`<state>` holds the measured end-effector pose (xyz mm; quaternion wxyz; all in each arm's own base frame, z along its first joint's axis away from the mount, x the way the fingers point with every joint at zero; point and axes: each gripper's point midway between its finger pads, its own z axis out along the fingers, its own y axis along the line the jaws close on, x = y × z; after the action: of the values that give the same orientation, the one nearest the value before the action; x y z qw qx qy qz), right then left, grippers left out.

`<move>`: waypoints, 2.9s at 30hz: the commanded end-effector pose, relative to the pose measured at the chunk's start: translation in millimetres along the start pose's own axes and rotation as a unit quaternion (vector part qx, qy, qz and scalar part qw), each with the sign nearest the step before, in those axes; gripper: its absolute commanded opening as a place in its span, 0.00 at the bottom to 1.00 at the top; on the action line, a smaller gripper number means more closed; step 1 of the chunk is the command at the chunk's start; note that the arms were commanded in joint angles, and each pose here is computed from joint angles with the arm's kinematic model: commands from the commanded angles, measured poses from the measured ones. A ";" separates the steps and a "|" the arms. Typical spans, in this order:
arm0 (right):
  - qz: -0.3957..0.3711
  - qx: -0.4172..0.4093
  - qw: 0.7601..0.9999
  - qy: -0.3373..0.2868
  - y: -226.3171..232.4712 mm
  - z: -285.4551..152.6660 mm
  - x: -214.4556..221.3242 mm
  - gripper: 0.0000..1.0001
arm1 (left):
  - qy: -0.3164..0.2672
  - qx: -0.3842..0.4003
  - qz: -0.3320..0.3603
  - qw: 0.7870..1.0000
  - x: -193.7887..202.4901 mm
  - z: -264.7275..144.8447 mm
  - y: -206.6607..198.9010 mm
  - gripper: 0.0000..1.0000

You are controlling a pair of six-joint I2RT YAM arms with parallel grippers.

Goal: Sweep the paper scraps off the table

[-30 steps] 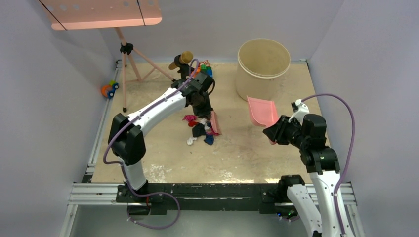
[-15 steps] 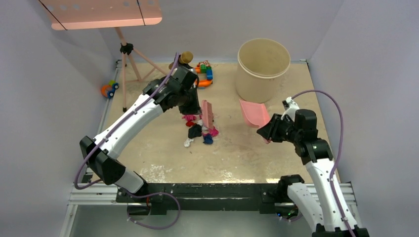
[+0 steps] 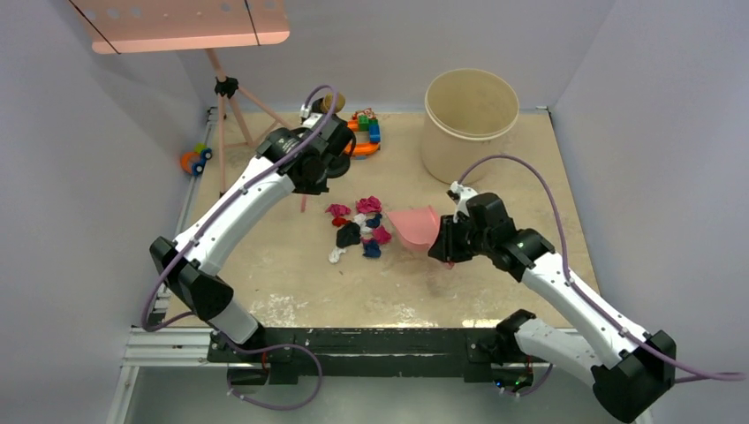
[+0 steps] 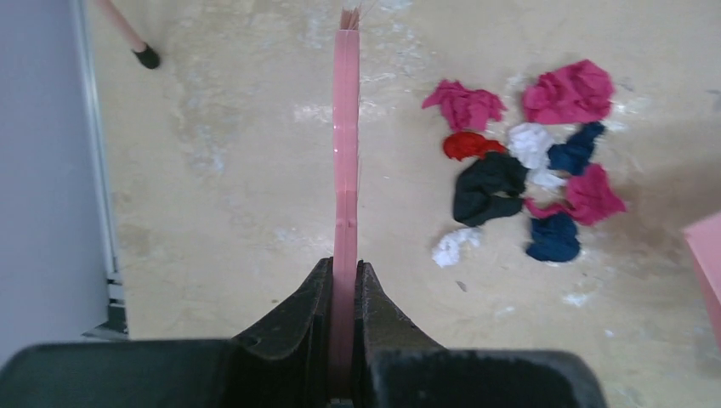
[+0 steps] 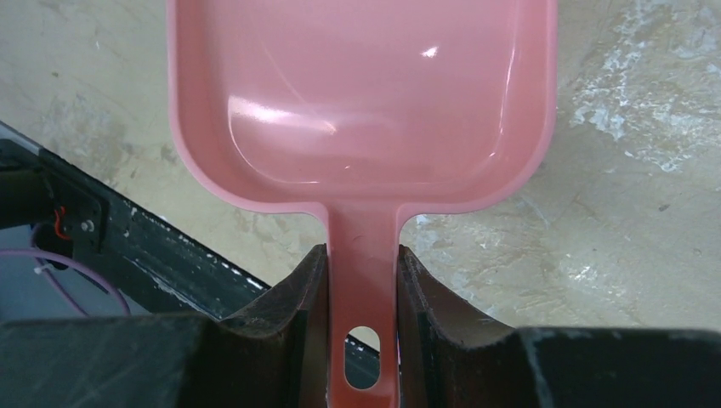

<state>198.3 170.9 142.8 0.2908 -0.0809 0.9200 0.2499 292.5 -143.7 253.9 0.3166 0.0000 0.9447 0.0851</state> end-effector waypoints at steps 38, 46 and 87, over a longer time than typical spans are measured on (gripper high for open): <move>-0.272 0.092 0.946 0.152 56.8 59.3 92.2 0.00 | 0.080 0.010 0.254 0.964 -28.7 87.3 -52.8 0.00; -0.271 0.080 0.948 0.147 51.1 64.7 68.5 0.00 | 0.098 -0.001 0.287 0.953 -25.9 100.8 -54.7 0.00; -0.240 0.079 0.952 0.173 29.0 77.0 55.1 0.00 | 0.196 0.356 0.391 0.826 55.4 58.1 -171.5 0.00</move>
<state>181.7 232.1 66.6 0.1789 -0.3344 0.9228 0.0686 337.6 -262.9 127.3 0.0731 0.4614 0.8842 -0.0021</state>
